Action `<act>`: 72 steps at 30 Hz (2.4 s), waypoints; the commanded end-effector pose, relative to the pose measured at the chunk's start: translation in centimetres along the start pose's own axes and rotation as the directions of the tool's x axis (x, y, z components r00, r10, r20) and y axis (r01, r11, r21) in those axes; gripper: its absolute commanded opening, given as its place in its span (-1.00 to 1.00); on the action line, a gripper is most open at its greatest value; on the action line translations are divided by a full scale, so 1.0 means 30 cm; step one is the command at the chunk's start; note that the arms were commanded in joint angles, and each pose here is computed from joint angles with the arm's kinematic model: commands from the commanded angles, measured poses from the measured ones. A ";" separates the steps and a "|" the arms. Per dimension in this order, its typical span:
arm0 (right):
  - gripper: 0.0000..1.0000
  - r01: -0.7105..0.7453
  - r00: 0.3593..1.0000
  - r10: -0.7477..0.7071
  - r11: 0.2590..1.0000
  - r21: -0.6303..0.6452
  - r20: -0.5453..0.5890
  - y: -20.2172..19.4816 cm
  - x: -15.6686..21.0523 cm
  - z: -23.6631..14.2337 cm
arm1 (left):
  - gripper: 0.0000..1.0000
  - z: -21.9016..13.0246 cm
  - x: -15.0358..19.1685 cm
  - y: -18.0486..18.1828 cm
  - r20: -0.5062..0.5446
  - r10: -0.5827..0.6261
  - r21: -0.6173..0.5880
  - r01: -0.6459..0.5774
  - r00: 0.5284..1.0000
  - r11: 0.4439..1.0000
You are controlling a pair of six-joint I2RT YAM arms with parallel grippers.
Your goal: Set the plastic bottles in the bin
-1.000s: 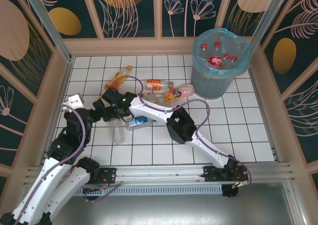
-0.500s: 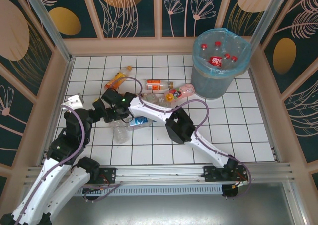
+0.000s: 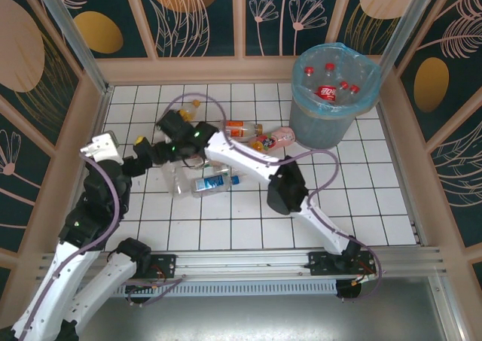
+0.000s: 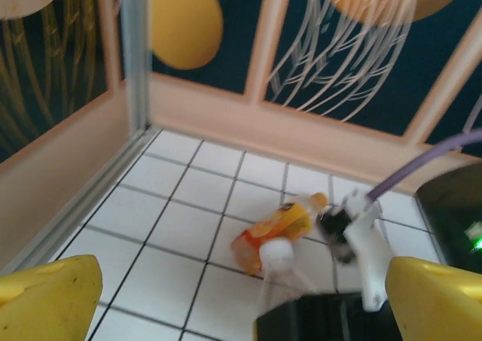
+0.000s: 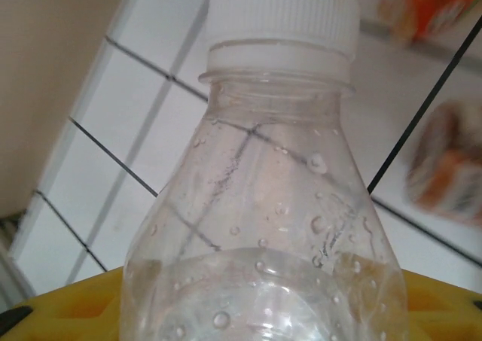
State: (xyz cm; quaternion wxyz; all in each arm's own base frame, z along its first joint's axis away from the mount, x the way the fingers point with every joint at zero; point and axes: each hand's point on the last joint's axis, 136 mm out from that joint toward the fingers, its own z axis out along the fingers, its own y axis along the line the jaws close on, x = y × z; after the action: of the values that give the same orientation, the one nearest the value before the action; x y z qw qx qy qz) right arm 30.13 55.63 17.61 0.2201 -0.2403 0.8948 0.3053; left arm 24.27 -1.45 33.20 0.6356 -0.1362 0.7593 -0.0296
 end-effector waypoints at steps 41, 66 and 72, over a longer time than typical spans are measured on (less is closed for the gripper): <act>0.01 -0.653 0.343 -0.621 0.382 0.654 0.705 -1.100 -0.387 -1.678 | 0.89 0.065 0.121 -0.550 -0.190 0.102 0.683 0.057 0.976 0.728; 0.54 -0.443 0.490 -0.251 0.753 0.486 0.835 -1.280 -0.334 -1.332 | 0.90 0.110 0.202 -0.535 -0.238 0.132 0.651 0.057 0.962 0.757; 0.61 -0.432 0.489 -0.245 0.766 0.477 0.837 -1.263 -0.348 -1.361 | 0.90 0.111 0.202 -0.537 -0.241 0.127 0.652 0.063 0.962 0.756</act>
State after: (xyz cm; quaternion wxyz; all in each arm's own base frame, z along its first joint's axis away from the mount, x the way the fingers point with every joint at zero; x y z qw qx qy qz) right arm 50.15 5.69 34.05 0.6789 0.0855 0.7272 0.0543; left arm 29.32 -18.01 30.30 0.5294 0.1131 0.7853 -0.3004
